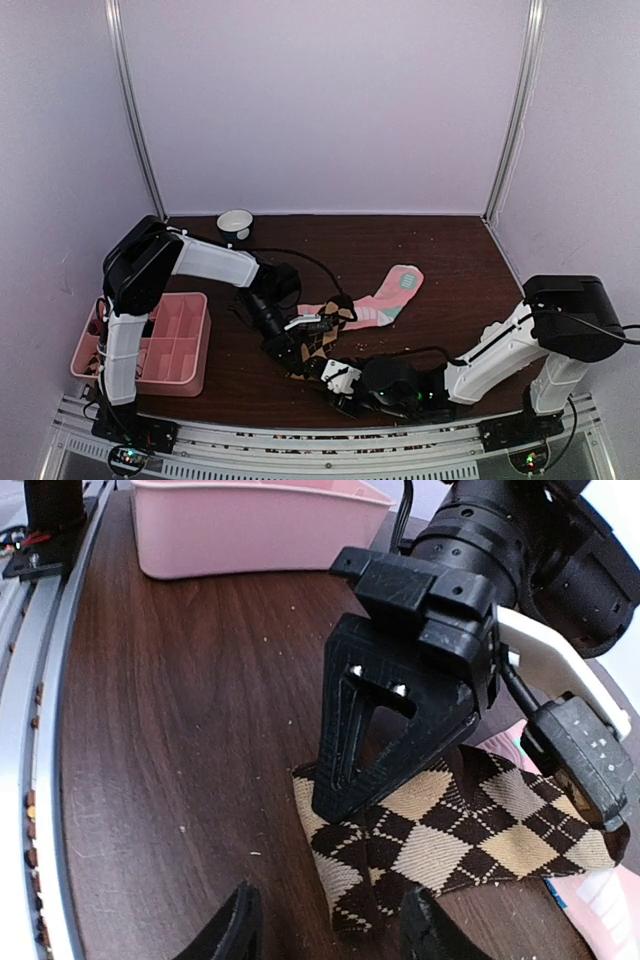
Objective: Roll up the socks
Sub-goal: Roll the sock.
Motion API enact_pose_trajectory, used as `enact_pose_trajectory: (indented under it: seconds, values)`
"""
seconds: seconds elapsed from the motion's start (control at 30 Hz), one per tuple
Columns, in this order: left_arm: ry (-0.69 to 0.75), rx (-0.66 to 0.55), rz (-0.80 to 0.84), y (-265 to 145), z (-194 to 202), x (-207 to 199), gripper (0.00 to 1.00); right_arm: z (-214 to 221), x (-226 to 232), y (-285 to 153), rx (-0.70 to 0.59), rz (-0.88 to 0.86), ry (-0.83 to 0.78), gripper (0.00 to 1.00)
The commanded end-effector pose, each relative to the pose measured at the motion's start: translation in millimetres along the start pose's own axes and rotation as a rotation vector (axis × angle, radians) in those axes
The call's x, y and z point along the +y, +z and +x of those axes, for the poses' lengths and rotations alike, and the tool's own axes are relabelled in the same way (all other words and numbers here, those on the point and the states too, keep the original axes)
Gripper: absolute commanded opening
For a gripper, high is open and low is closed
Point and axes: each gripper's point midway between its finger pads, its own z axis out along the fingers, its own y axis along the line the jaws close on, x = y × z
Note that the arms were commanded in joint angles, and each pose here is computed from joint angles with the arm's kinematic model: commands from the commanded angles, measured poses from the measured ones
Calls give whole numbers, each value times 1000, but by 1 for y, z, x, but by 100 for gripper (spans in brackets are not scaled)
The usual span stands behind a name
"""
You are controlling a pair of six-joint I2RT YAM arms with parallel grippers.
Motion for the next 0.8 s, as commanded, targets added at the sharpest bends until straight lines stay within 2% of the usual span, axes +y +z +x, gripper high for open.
enact_pose_trajectory:
  seconds: [0.0, 0.2, 0.37, 0.57, 0.7, 0.77]
  values:
    - [-28, 64, -55, 4, 16, 19, 3, 11, -4, 14, 53, -18, -85, 44]
    - [-20, 63, -50, 4, 16, 18, 2, 13, -7, 30, 72, -46, -87, 38]
    - [-15, 64, -46, 3, 16, 16, 3, 26, -8, 36, 111, -73, -74, 28]
    - [-5, 68, -50, 0, 15, 14, 4, 39, -2, 36, 144, -118, -46, 24]
    - [4, 68, -51, -1, 15, 13, 6, 38, -5, 36, 143, -117, -18, 11]
    - [13, 69, -60, -2, 15, 13, 12, 33, -6, 35, 130, -124, 2, 6]
